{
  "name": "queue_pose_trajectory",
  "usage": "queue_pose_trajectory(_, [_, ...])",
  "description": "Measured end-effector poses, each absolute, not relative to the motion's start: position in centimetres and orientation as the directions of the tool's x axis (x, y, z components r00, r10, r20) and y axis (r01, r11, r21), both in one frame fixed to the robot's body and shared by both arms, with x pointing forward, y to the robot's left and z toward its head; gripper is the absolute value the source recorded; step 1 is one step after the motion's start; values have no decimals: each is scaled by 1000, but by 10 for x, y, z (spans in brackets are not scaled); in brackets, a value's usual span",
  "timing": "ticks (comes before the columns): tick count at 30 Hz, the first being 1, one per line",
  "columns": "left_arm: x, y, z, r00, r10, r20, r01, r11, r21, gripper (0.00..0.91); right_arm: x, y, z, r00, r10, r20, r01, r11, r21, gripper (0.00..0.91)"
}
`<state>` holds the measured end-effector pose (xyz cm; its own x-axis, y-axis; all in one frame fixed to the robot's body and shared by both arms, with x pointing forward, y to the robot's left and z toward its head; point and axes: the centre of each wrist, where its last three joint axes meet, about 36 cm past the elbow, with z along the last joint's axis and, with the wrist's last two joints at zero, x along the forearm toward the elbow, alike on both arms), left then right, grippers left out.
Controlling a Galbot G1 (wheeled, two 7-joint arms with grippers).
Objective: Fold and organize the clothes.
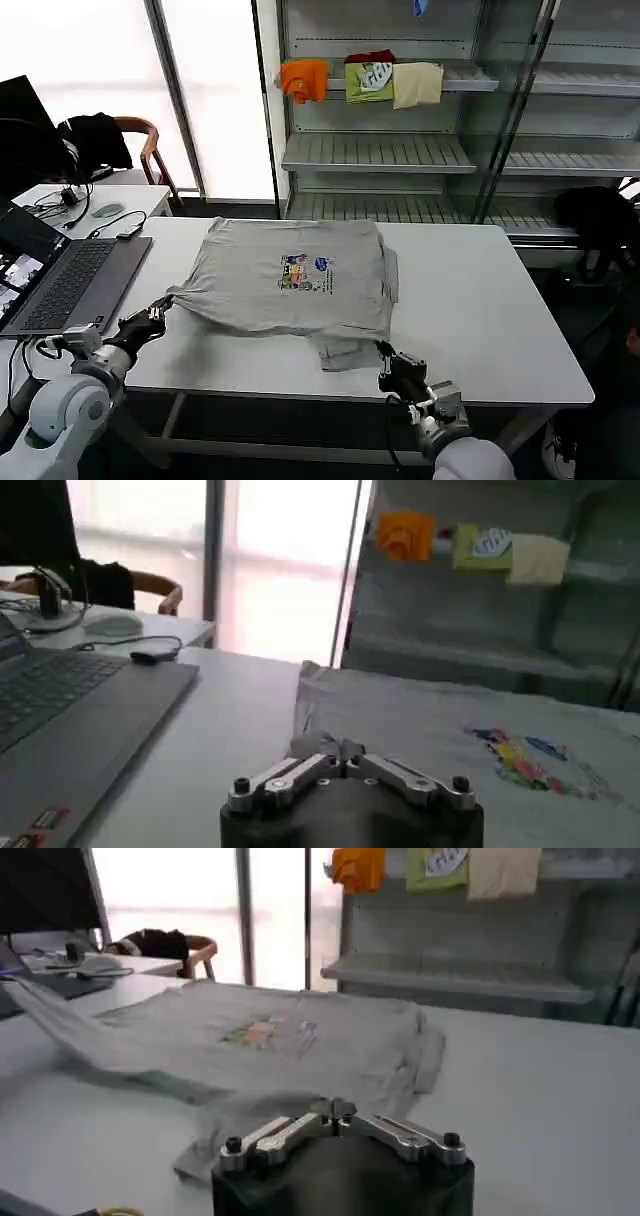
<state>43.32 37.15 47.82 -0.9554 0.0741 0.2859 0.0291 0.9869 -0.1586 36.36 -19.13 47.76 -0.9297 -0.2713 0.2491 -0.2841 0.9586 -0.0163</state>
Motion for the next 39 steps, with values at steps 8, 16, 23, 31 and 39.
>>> queue_pose_trajectory(8, [469, 357, 493, -970, 48, 238, 6, 985, -170, 10, 412, -195, 497, -947, -262, 188, -270, 963, -22, 0])
queue_pose_trajectory(16, [509, 342, 495, -970, 4, 242, -37, 986, -165, 10, 467, -199, 503, -955, -243, 172, -254, 966, -45, 0])
queue_pose_trajectory(23, [534, 338, 487, -964, -40, 263, -81, 986, -148, 10, 506, -205, 499, -957, -230, 177, -245, 967, -74, 0])
queue_pose_trajectory(31, [553, 334, 483, -960, -62, 272, -102, 985, -136, 20, 536, -215, 491, -958, -228, 172, -245, 966, -86, 0])
queue_pose_trajectory(39, [561, 339, 474, -955, -86, 284, -125, 984, -124, 20, 543, -221, 482, -955, -249, 162, -265, 960, -86, 0])
